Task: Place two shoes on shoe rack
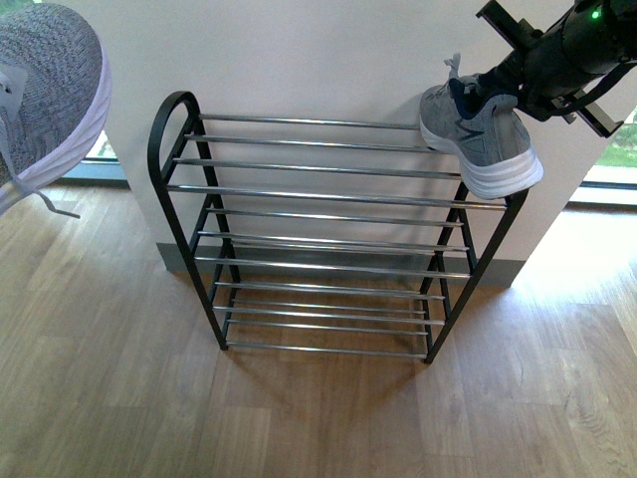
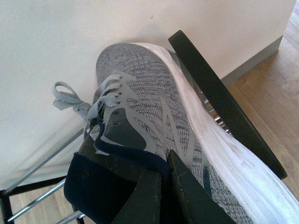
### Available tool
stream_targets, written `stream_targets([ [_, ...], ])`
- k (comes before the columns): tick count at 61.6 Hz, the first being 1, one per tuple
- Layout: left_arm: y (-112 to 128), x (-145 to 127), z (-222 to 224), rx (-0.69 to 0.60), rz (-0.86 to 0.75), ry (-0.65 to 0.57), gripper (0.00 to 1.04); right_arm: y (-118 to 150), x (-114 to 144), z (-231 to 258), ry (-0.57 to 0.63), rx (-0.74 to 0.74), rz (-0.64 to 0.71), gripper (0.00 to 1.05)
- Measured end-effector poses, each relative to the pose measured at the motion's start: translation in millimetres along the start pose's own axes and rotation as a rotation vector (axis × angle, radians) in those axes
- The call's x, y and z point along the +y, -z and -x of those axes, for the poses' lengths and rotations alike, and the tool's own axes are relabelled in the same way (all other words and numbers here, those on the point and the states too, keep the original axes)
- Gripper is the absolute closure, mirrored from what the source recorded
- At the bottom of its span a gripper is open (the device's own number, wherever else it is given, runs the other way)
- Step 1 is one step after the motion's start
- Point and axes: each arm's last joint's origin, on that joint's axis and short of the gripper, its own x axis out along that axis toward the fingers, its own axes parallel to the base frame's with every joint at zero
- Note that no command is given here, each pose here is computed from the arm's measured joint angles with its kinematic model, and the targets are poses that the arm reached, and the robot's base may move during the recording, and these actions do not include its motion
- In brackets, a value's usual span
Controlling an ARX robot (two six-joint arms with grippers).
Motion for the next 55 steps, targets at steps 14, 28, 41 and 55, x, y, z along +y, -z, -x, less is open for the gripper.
stream_targets([
  [14,0,0,0,0.000,0.000,0.000,1.03,4,1,-5,-0.001,0.006,-0.003,1.03],
  [28,0,0,0,0.000,0.000,0.000,1.03,12,2,-9,-0.058,0.091,0.024,0.88],
  [41,0,0,0,0.000,0.000,0.000,1.03,14,2,-11,-0.070,0.111,0.051,0.54],
  [55,0,0,0,0.000,0.000,0.000,1.03,-6,7,17,-0.181,0.099,0.081,0.08],
])
